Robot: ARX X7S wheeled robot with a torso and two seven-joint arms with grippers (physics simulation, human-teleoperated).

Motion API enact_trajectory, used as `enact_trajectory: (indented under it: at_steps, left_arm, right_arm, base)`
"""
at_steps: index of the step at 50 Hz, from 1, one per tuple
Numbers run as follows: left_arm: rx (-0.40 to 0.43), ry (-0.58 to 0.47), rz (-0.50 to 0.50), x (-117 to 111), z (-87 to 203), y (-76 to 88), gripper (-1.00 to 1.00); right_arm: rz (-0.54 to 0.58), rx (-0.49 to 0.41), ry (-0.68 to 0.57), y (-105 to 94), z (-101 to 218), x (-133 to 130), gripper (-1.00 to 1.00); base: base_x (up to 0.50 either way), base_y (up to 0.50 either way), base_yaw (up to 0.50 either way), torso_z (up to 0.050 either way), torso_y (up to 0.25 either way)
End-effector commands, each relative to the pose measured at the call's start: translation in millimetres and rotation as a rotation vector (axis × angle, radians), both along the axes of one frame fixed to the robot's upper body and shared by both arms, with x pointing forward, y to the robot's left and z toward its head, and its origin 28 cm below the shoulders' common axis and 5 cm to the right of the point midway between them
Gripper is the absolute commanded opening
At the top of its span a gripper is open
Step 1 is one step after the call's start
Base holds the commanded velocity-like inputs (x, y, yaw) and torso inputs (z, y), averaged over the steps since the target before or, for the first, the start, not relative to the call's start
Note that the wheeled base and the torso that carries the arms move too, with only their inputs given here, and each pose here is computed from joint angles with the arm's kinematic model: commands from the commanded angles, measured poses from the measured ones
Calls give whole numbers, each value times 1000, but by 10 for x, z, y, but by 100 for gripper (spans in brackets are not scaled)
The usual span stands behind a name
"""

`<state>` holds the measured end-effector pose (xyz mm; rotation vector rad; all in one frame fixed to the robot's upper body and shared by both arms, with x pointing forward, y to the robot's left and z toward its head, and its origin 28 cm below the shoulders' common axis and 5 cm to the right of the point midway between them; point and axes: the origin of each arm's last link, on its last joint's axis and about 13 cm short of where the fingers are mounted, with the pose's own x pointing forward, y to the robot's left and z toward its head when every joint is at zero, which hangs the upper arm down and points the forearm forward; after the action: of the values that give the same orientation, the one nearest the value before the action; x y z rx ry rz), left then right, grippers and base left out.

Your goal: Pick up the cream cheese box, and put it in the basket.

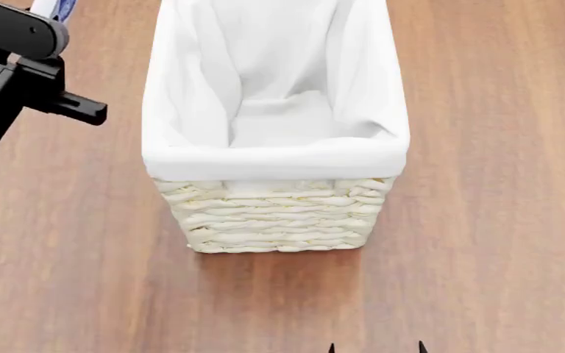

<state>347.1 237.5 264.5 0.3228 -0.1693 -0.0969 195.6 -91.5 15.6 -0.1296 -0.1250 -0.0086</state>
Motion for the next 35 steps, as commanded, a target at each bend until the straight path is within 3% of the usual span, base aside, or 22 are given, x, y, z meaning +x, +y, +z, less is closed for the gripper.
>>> enact_trajectory:
  at_steps: [1,19,26,35]
  left_arm:
    - [52,-54,-47,-88,422,-128,-100]
    - [134,1,-173,-35,739,-409,-100]
    - [184,66,-255,29,743,-534,-100]
    - [264,106,-291,56,739,-718,-100]
  right_arm:
    - [-3,4,1,-11,9,1,100]
    - [-6,8,-9,-19,31,-7,100]
    - [-2,12,-12,-24,35,-10,100]
    - [16,7,-7,4,8,-27,100]
  base:
    - [0,0,0,0,0]
    - [0,0,0,0,1]
    - [0,0,0,0,0]
    - [0,0,0,0,1]
